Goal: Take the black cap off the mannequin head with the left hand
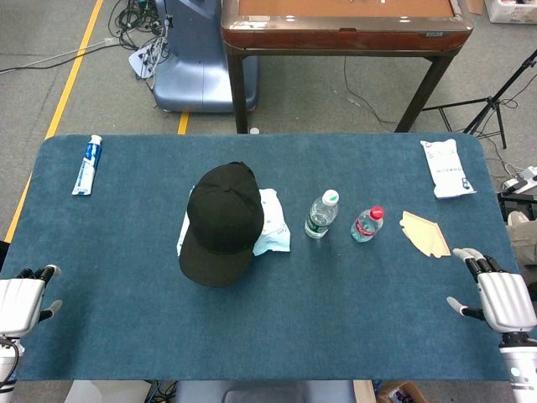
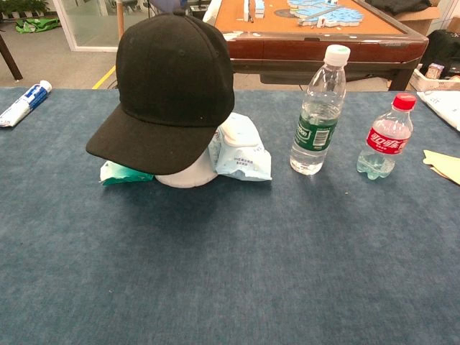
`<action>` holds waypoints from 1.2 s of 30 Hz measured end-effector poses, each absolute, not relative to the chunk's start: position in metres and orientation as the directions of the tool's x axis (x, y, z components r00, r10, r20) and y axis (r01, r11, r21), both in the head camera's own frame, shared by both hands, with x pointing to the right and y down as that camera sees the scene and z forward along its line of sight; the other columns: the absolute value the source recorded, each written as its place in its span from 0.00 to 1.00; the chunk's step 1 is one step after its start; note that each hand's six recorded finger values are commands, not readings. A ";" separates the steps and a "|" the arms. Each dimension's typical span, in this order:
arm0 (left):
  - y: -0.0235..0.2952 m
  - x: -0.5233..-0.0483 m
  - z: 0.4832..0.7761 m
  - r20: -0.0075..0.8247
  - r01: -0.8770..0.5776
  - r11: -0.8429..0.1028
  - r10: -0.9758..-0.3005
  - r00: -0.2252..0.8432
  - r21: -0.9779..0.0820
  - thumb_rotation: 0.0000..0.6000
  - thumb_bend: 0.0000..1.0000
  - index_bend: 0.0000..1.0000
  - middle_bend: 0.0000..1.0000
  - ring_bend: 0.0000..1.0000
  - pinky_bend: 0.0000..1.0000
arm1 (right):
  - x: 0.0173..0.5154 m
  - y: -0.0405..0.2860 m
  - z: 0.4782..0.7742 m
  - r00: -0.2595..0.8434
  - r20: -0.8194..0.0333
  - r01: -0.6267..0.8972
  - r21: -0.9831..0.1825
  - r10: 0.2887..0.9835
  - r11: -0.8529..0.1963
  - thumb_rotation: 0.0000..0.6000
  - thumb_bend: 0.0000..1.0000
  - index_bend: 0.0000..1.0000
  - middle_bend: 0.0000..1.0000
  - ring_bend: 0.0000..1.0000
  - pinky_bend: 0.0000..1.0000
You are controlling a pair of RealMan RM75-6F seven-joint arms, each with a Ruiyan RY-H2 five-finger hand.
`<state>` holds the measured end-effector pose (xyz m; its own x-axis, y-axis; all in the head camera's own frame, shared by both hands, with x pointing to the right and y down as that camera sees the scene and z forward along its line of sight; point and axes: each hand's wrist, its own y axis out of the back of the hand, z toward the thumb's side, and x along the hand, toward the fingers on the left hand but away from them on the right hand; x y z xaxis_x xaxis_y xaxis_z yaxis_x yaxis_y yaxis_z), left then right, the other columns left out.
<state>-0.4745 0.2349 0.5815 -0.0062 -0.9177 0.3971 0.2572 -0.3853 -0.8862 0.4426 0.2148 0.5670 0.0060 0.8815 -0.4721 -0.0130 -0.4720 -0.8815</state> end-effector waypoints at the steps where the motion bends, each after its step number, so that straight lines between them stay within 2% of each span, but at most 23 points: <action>1: 0.236 -0.474 0.582 0.408 0.240 -0.399 -0.913 -0.015 -0.885 1.00 0.00 0.40 0.59 0.48 0.79 | 0.442 0.215 0.567 0.008 -0.472 -0.013 -0.881 0.881 -0.472 1.00 0.12 0.23 0.24 0.26 0.57; 3: 0.238 -0.473 0.585 0.443 0.195 -0.440 -0.896 -0.033 -0.877 1.00 0.00 0.40 0.58 0.47 0.74 | 0.442 0.215 0.568 0.011 -0.475 -0.013 -0.880 0.880 -0.475 1.00 0.12 0.23 0.24 0.26 0.57; 7: 0.241 -0.474 0.588 0.508 0.128 -0.511 -0.860 -0.055 -0.850 1.00 0.00 0.40 0.54 0.46 0.72 | 0.443 0.213 0.569 0.005 -0.481 -0.018 -0.876 0.876 -0.481 1.00 0.12 0.23 0.24 0.26 0.57; 12: 0.240 -0.470 0.589 0.512 0.092 -0.513 -0.858 -0.037 -0.854 1.00 0.00 0.40 0.51 0.46 0.72 | 0.442 0.213 0.565 0.007 -0.471 -0.003 -0.882 0.882 -0.471 1.00 0.12 0.23 0.25 0.26 0.57; 19: 0.237 -0.449 0.590 0.495 0.003 -0.496 -0.866 0.069 -0.868 1.00 0.00 0.41 0.50 0.46 0.70 | 0.444 0.212 0.552 0.010 -0.431 0.023 -0.902 0.902 -0.431 1.00 0.12 0.26 0.27 0.26 0.57; 28: 0.219 -0.403 0.586 0.440 -0.047 -0.461 -0.869 0.227 -0.886 1.00 0.00 0.43 0.63 0.47 0.66 | 0.450 0.208 0.544 0.001 -0.414 0.054 -0.909 0.910 -0.413 1.00 0.12 0.26 0.28 0.26 0.57; 36: 0.207 -0.360 0.589 0.364 -0.085 -0.419 -0.857 0.365 -0.904 1.00 0.00 0.48 0.76 0.53 0.64 | 0.453 0.206 0.543 -0.003 -0.417 0.057 -0.907 0.909 -0.416 1.00 0.12 0.26 0.28 0.26 0.57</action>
<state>-0.3601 0.2074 0.5891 0.3645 -0.8572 0.3637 -0.0845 -0.4194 -0.9038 0.4526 0.2062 0.5431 -0.0030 0.9088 -0.4172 0.0566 -0.4163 -0.9074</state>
